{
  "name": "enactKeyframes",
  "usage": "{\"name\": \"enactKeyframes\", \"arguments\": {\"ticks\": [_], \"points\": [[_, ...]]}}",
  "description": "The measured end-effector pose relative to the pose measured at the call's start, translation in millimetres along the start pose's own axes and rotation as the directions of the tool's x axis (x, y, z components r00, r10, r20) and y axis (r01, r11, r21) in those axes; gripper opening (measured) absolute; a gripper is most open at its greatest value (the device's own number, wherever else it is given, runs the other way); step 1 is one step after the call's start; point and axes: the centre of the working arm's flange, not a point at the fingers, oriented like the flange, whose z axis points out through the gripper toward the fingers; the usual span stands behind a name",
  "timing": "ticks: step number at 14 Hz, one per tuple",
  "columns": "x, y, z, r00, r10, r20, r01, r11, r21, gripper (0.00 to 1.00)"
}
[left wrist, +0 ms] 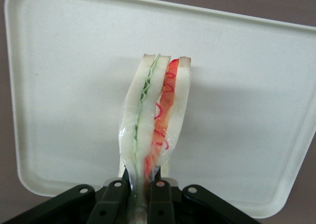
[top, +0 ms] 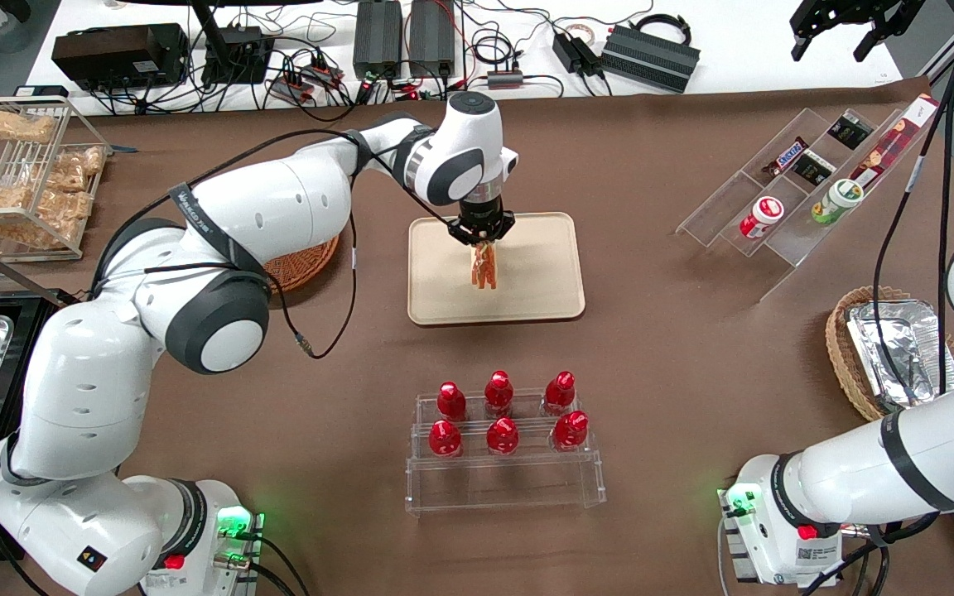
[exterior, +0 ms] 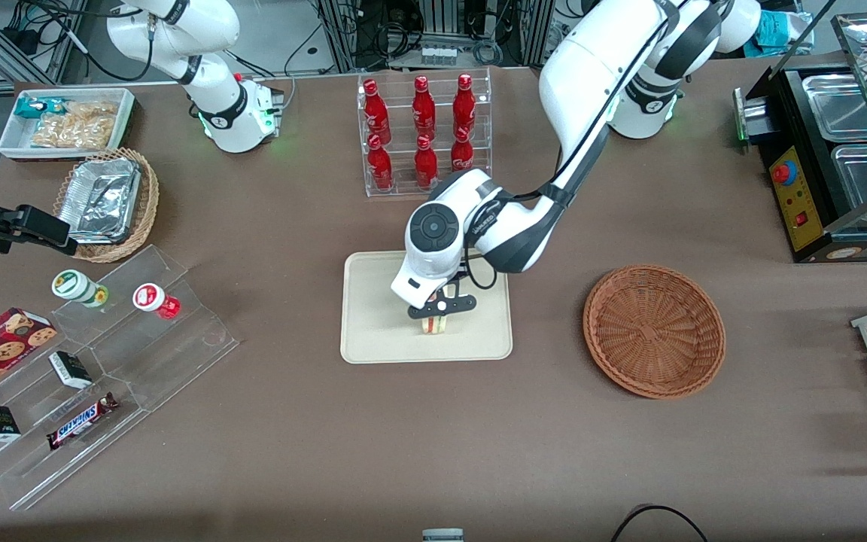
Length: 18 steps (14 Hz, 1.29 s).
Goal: Place sandwich from basket to tray
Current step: 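Lower the sandwich onto the tray and open the left gripper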
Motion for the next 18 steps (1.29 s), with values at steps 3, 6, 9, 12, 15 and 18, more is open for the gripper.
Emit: {"name": "enactKeyframes", "arguments": {"ticks": [3, 6, 9, 12, 15, 18], "points": [[-1.3, 3.6, 15.9, 1.000, -0.006, 0.006, 0.006, 1.000, 0.003, 0.19], [0.4, 4.6, 20.9, 1.000, -0.009, 0.002, 0.009, 1.000, -0.006, 0.49], [-0.3, 9.5, 13.6, 1.000, -0.004, -0.010, 0.004, 1.000, -0.023, 0.78], [-10.3, 20.8, -13.8, 0.999, 0.017, -0.042, -0.019, 0.999, -0.046, 1.00], [-3.9, 6.4, -51.2, 0.998, -0.032, -0.054, 0.032, 0.999, -0.009, 1.00], [6.5, -16.5, -87.7, 0.991, -0.114, -0.063, 0.116, 0.993, 0.027, 1.00]]}}
